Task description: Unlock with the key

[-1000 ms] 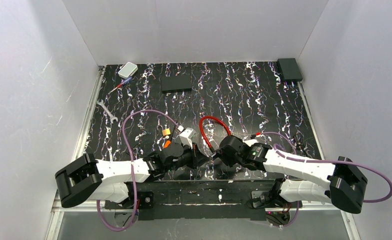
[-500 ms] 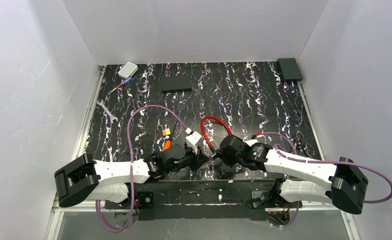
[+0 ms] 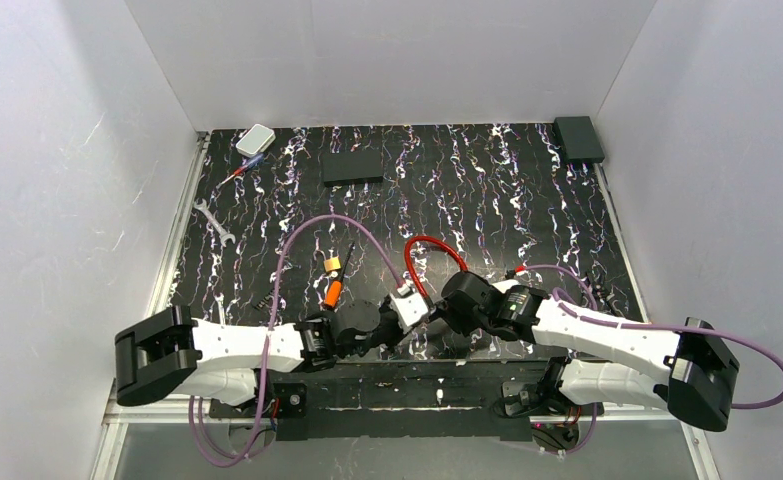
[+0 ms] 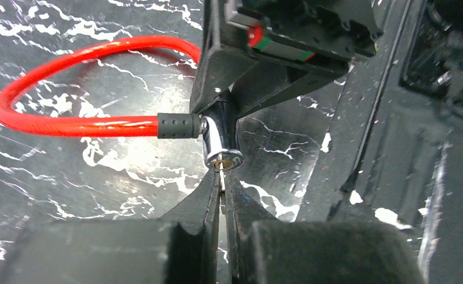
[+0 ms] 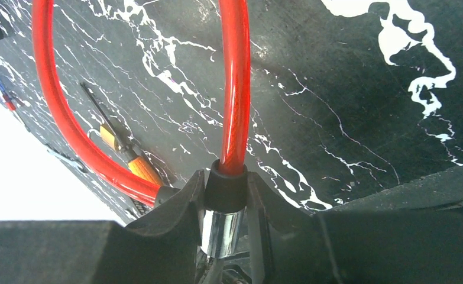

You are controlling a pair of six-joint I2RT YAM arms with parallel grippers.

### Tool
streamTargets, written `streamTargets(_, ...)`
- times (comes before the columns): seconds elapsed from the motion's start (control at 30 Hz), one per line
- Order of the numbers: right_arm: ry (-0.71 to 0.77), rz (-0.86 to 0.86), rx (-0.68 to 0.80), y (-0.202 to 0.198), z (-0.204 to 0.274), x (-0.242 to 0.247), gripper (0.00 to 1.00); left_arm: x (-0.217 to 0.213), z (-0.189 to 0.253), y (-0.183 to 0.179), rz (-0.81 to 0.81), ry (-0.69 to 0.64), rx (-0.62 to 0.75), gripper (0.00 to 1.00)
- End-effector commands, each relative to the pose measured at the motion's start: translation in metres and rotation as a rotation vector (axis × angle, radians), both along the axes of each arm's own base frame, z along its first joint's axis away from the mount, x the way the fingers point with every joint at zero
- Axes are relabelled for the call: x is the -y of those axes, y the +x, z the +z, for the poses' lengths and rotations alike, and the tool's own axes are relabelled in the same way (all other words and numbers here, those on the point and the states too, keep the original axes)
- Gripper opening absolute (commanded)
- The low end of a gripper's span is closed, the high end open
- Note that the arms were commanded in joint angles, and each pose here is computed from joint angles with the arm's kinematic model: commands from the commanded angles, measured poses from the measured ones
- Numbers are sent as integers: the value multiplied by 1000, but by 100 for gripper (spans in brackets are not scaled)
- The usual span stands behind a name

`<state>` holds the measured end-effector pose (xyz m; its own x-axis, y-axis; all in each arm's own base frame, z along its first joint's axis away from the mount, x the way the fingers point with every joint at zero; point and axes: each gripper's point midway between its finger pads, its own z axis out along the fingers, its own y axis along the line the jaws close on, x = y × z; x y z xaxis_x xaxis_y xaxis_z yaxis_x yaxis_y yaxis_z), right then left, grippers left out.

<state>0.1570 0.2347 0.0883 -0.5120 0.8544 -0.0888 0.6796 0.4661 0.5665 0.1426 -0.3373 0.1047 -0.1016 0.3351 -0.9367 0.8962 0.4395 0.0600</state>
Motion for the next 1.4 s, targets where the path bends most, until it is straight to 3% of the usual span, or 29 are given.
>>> streamTargets(0.0, 135, 90, 8, -10, 39, -32, 1, 16, 39, 13, -23, 19, 280, 0)
streamTargets(0.53, 127, 94, -1, -11, 37, -32, 1, 19, 30, 12, -74, 225, 544, 0)
streamTargets(1.03, 123, 76, 14, -9, 41, -27, 1, 12, 40, 9, -76, 215, 585, 0)
streamTargets(1.07, 122, 77, 14, -9, 40, -27, 1, 11, 41, 9, -69, 209, 577, 2)
streamTargets(1.17, 124, 76, 18, -8, 40, -28, 1, 7, 40, 8, -63, 196, 562, 34)
streamTargets(1.37, 121, 74, 27, -7, 37, -26, 1, -3, 36, 2, -77, 183, 534, 77)
